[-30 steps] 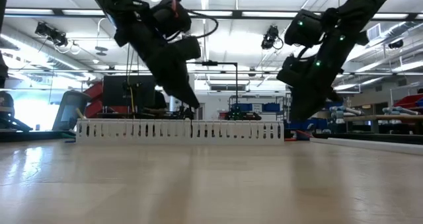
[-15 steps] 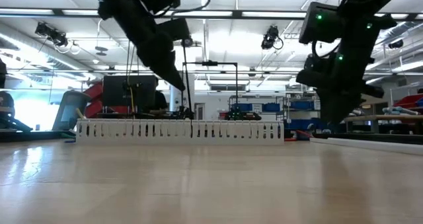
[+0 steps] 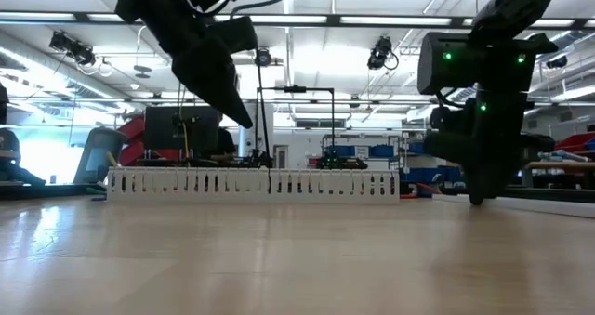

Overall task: Ziptie cables
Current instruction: Close the white cable duct cover

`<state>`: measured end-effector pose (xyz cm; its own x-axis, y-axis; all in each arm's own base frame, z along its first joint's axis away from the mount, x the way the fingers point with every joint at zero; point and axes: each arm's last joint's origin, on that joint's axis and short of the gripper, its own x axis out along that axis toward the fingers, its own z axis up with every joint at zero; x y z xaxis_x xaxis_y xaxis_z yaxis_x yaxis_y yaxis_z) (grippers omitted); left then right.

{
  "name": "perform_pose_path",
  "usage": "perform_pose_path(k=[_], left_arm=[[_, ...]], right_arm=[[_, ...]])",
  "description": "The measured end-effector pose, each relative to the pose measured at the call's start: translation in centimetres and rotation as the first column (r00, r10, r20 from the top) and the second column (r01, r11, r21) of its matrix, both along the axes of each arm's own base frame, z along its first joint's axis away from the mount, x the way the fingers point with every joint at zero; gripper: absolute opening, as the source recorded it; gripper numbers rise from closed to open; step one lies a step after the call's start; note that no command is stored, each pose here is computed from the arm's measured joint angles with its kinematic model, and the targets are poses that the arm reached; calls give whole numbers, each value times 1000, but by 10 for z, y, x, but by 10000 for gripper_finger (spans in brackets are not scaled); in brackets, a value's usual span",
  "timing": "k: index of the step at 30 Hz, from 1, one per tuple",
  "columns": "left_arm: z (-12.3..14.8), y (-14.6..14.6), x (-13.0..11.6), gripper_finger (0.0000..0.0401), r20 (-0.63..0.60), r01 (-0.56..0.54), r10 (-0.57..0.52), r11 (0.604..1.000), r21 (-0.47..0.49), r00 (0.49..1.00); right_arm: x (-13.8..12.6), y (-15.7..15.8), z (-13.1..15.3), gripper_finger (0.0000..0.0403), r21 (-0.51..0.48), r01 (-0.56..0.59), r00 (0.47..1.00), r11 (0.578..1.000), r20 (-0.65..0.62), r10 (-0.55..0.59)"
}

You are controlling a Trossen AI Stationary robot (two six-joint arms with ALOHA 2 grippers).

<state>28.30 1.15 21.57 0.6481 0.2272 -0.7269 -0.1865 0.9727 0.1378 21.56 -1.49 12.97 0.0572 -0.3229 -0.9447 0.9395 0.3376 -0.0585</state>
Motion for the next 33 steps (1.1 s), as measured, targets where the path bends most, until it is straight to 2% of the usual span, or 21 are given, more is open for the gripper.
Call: perform_pose_path(k=[4, 5, 13, 18, 25, 33], left_arm=[[0, -1, 0, 110, 7, -19, 19, 999, 26, 1000], [-2, -1, 0, 110, 6, -22, 21, 999, 30, 1000], [-41, -1, -19, 110, -70, -24, 26, 999, 34, 997], [-56, -1, -27, 110, -67, -47, 47, 999, 3, 997], [-55, -2, -26, 110, -30, -42, 42, 999, -21, 999], [-49, -2, -21, 110, -3, -34, 33, 999, -27, 999]], right_arm=[[0, 3, -2, 18, -3, -22, 1000, 1000, -15, 22], [1, 4, -2, 11, -4, -31, 999, 1000, -15, 31], [-3, 14, 7, 1, 16, -83, 996, 996, 31, 83], [-6, 23, 18, 1, 32, -128, 988, 991, 88, 124], [-2, 36, 34, 0, 4, -208, 952, 978, 232, 202], [7, 46, 50, 0, -55, -310, 862, 949, 404, 305]])
